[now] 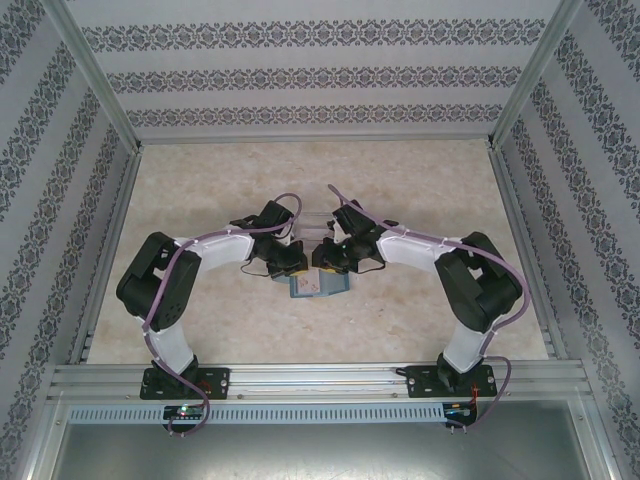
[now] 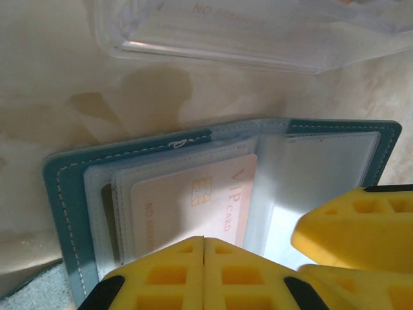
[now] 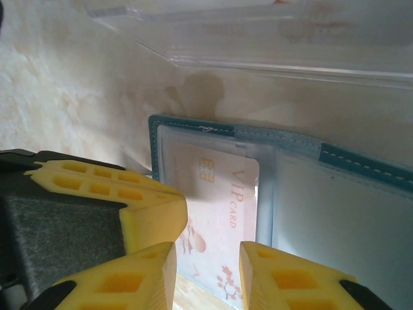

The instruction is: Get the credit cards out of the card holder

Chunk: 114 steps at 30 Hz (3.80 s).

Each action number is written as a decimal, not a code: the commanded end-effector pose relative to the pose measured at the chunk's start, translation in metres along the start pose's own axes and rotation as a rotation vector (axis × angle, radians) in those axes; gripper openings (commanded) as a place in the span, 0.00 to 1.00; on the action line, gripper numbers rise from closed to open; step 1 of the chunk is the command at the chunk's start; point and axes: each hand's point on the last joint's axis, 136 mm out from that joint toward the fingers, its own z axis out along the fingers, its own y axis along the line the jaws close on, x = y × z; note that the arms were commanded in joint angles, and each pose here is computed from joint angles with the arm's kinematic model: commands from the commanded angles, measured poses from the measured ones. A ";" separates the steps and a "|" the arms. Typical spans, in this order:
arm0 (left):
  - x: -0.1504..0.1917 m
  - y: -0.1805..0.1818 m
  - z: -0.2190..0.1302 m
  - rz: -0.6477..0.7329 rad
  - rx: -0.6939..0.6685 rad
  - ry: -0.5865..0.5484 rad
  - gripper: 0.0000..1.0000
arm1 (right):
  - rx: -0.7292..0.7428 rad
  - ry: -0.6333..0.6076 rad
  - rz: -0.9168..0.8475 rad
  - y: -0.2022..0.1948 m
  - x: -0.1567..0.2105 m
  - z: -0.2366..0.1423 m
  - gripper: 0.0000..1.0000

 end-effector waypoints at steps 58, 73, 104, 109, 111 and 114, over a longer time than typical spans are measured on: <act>0.005 0.005 0.005 0.004 -0.040 0.019 0.02 | 0.018 0.026 -0.022 0.003 0.001 0.004 0.55; 0.010 -0.015 0.014 0.036 -0.003 0.062 0.02 | 0.041 0.022 0.006 -0.007 0.004 0.003 0.38; 0.017 0.016 0.012 0.034 -0.142 0.066 0.02 | 0.067 0.036 0.036 -0.023 0.010 0.014 0.23; 0.016 0.015 0.013 0.034 -0.141 0.067 0.02 | 0.079 0.044 0.039 -0.026 0.011 0.016 0.23; 0.016 0.015 0.012 0.034 -0.140 0.065 0.02 | 0.083 0.045 0.038 -0.027 0.011 0.017 0.23; 0.016 0.014 0.012 0.034 -0.138 0.065 0.02 | 0.098 0.057 0.039 -0.031 0.013 0.019 0.25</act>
